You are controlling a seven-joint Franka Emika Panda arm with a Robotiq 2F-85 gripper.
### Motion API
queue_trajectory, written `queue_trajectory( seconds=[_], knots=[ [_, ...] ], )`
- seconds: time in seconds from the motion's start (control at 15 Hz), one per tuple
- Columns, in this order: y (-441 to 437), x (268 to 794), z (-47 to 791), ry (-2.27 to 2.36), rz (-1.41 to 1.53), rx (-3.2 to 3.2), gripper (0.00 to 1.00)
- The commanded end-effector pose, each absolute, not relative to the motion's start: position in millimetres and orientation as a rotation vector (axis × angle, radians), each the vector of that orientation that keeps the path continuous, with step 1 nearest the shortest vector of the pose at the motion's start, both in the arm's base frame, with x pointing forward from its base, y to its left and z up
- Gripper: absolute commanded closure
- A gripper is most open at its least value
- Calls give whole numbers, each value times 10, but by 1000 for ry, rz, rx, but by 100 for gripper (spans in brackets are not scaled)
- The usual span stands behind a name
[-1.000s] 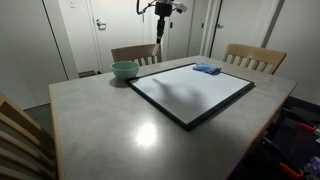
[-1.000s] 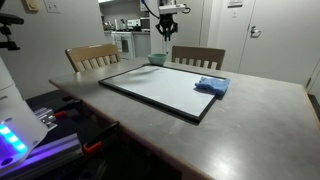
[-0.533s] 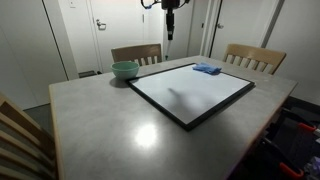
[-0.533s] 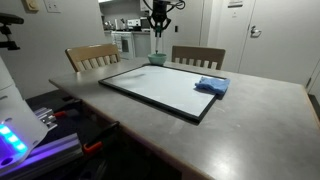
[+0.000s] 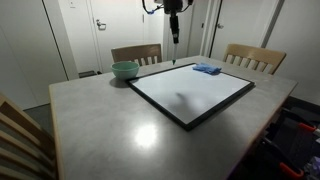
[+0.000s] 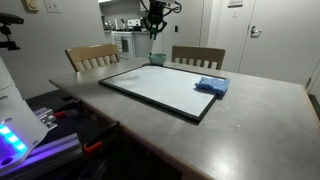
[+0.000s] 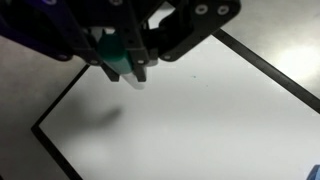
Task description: Remove the green marker from the green bowl, draw a smiley face on the whiteboard using the green marker, put the green marker in the bowl
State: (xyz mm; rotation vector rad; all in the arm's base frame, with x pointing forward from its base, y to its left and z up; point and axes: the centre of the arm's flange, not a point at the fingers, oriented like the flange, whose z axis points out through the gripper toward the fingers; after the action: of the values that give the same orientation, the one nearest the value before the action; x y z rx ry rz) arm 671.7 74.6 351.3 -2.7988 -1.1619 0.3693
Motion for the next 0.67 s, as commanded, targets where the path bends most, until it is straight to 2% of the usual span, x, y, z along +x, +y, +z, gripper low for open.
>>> queue_trajectory(
  seconds=[0.0,0.6],
  knots=[
    [643,6725,3301,-1133,338,-2792,95],
    [339,6995,2738,-1101,135,-2857,95]
  ],
)
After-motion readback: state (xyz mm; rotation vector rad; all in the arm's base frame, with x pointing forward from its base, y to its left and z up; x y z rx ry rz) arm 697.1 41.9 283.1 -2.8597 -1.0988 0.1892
